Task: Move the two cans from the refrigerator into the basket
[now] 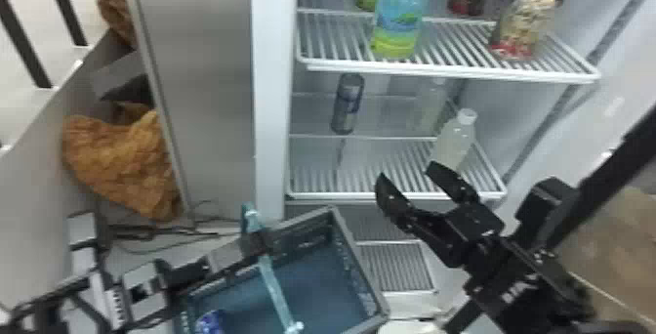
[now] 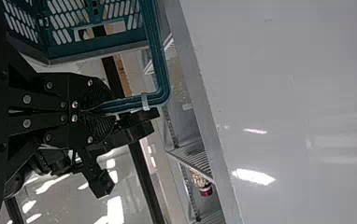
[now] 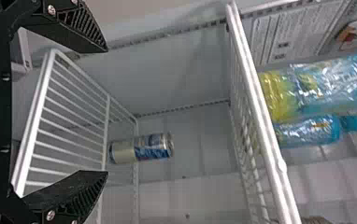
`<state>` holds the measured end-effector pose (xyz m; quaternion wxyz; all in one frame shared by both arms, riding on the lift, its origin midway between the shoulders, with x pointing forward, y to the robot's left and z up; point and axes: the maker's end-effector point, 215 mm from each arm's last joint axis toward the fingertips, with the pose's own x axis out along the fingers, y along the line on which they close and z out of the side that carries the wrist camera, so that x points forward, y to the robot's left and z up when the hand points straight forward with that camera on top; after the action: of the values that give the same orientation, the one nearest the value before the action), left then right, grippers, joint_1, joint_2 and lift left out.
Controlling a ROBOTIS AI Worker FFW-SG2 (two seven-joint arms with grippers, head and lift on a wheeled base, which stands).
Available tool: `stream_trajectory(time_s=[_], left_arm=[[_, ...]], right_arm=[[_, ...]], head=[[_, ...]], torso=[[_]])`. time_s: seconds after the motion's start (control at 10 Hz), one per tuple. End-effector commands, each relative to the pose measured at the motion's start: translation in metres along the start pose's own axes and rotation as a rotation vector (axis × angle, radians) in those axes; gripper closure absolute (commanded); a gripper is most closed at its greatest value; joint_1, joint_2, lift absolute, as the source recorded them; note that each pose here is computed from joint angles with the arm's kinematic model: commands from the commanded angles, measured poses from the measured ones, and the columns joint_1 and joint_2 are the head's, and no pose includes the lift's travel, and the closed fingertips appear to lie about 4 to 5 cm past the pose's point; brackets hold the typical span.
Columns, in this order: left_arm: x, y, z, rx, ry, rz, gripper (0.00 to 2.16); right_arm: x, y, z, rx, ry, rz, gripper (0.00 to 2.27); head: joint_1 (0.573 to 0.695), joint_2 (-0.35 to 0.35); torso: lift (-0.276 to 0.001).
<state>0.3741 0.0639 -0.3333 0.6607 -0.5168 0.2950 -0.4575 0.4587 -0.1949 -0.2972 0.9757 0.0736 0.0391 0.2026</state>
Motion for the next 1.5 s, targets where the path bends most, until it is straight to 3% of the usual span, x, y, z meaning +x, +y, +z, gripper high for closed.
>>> stream_trajectory(time_s=[0.0,0.5,1.4], left_arm=[[0.000,-0.001,0.000,0.002,0.000,0.000,1.21],[0.000,0.000,0.000,0.000,-0.001,0.001,1.21],[0.000,0.001,-0.001,-0.003,0.005,0.005,1.21]], right_arm=[[0.001,-0.008,0.003,-0.003,-0.023,-0.027,0.12],[0.034,-0.046,0.010,-0.049,-0.069,-0.093,0.10],[0.118,-0.057,-0.011,-0.049,-0.030,-0.111,0.10]], head=[[0.695,-0.175],[0.695,-0.198],[0.695,-0.167]], torso=[[-0.219],[-0.219],[-0.219]])
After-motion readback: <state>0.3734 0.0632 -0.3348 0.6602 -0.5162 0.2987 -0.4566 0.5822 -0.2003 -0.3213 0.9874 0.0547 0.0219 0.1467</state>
